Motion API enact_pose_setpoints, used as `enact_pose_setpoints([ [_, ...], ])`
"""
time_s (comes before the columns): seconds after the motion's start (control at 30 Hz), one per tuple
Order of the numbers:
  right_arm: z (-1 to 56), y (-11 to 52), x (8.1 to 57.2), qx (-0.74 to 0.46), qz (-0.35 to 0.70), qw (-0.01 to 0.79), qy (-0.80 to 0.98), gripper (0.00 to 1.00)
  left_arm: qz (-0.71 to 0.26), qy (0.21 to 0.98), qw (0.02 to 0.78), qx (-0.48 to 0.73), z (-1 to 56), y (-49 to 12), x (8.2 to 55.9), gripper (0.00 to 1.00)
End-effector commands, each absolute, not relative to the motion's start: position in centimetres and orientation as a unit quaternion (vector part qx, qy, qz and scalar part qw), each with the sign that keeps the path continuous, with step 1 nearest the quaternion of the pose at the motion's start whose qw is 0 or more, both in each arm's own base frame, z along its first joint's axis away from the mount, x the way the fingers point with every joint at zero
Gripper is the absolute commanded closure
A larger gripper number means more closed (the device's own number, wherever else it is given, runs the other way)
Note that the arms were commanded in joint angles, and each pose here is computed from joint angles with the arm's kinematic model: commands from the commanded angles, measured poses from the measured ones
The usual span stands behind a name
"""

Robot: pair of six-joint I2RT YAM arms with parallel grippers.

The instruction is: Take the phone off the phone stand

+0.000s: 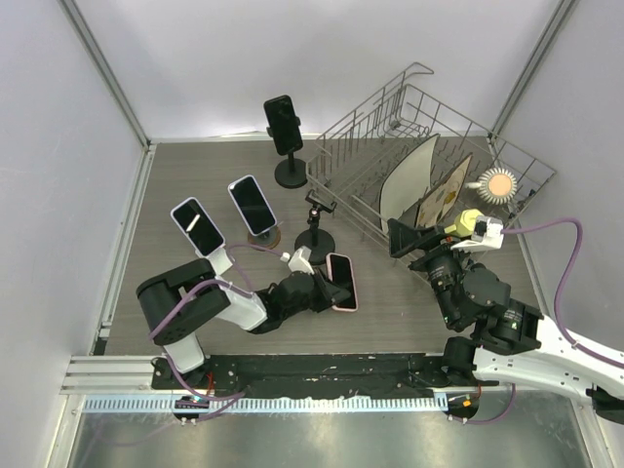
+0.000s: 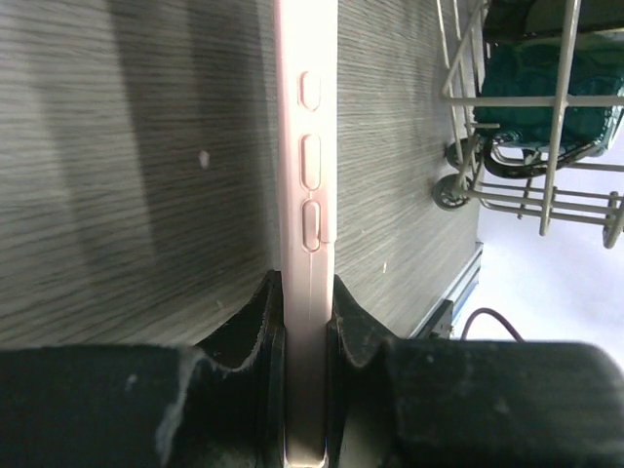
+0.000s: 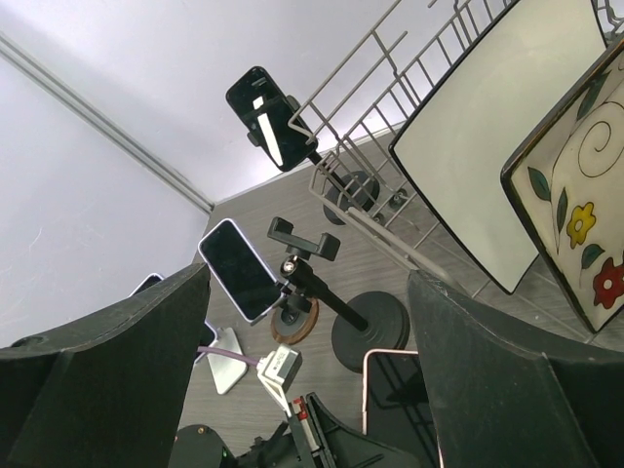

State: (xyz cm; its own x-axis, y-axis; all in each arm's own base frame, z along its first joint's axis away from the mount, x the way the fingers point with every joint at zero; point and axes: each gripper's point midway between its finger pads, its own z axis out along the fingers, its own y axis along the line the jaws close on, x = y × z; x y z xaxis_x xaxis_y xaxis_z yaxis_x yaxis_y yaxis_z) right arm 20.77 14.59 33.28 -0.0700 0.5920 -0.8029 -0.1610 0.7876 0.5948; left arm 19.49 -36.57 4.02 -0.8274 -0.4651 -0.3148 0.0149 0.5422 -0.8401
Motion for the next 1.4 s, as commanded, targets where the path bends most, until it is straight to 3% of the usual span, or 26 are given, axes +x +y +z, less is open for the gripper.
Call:
enact_pose_setpoints([
  [0.0, 34.0, 14.2, 20.8, 0.171, 0.29, 0.669, 0.663, 0.13, -0.523, 0.79, 0.28, -0.153, 8.1, -39.2, 20.1, 0.9],
  [0.2, 33.9, 14.7, 20.9, 0.166, 0.287, 0.668, 0.666, 0.13, -0.514, 0.796, 0.278, -0.155, 7.5, -39.2, 19.5, 0.54],
  [0.4, 33.9, 14.8, 20.9, 0.164, 0.288, 0.667, 0.667, 0.13, -0.498, 0.805, 0.285, -0.153, 7.4, -38.8, 19.4, 0.3],
  [0.57, 33.8, 14.7, 20.9, 0.165, 0.288, 0.667, 0.667, 0.13, -0.464, 0.82, 0.292, -0.162, 6.9, -37.5, 19.4, 0.22],
  [0.7, 33.7, 14.6, 20.9, 0.165, 0.285, 0.668, 0.668, 0.13, -0.435, 0.833, 0.3, -0.163, 6.5, -36.3, 19.2, 0.08],
  [0.9, 33.7, 14.5, 20.9, 0.158, 0.279, 0.671, 0.669, 0.13, -0.405, 0.837, 0.323, -0.174, 6.3, -34.1, 19.4, 0.0],
  [1.37, 33.3, 15.8, 21.1, 0.109, 0.254, 0.672, 0.687, 0.11, -0.353, 0.837, 0.384, -0.165, 9.4, -27.8, 21.2, 0.0],
])
